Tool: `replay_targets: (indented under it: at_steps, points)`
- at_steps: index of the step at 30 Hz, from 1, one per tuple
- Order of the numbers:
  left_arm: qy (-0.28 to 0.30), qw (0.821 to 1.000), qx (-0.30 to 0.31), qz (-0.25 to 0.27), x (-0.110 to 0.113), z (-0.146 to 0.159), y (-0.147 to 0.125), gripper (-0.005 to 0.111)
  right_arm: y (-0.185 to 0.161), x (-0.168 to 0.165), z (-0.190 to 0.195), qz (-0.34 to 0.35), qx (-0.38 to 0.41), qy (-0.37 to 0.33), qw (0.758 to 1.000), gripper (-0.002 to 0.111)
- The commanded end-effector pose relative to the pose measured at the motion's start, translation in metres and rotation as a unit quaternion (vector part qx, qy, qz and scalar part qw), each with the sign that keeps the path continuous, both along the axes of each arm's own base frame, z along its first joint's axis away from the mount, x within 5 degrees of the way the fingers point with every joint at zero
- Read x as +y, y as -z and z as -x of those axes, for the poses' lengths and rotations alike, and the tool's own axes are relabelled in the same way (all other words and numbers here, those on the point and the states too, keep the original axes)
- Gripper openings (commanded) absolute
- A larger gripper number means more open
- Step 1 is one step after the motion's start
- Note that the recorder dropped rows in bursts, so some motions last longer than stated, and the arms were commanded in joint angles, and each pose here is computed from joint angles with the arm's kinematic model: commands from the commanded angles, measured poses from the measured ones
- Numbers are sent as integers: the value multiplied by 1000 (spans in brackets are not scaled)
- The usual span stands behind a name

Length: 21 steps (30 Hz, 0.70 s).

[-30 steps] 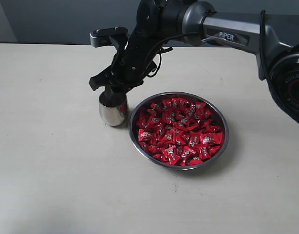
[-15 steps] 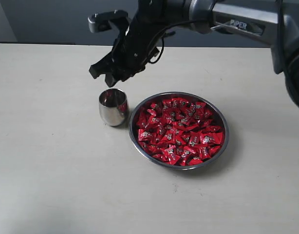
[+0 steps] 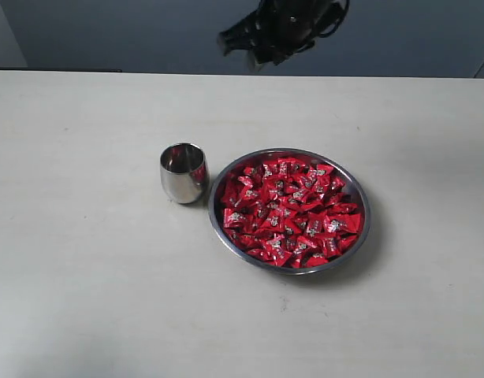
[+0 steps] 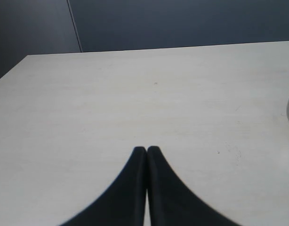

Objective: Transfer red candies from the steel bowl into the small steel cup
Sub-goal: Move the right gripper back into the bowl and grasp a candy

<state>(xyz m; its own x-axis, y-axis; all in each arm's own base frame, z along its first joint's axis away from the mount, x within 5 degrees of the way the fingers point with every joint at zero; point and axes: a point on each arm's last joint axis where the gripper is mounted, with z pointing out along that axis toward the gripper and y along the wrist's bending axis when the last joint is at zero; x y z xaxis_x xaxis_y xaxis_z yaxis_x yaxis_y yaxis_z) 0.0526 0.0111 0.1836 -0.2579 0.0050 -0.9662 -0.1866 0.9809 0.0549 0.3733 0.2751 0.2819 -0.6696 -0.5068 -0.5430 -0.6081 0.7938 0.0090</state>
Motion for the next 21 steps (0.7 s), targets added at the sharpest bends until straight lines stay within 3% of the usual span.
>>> replay_targets:
  at_steps: [1, 11, 21]
  points:
    - [3, 1000, -4, -1, 0, 0, 1, 0, 13, -40, 0, 8, 25, 40, 999, 39]
    - [3, 1000, -4, -1, 0, 0, 1, 0, 52, -97, 57, -27, 14, 88, 996, 39]
    - [3, 1000, -4, -1, 0, 0, 1, 0, 97, -102, 66, 1, 93, 126, 988, 39]
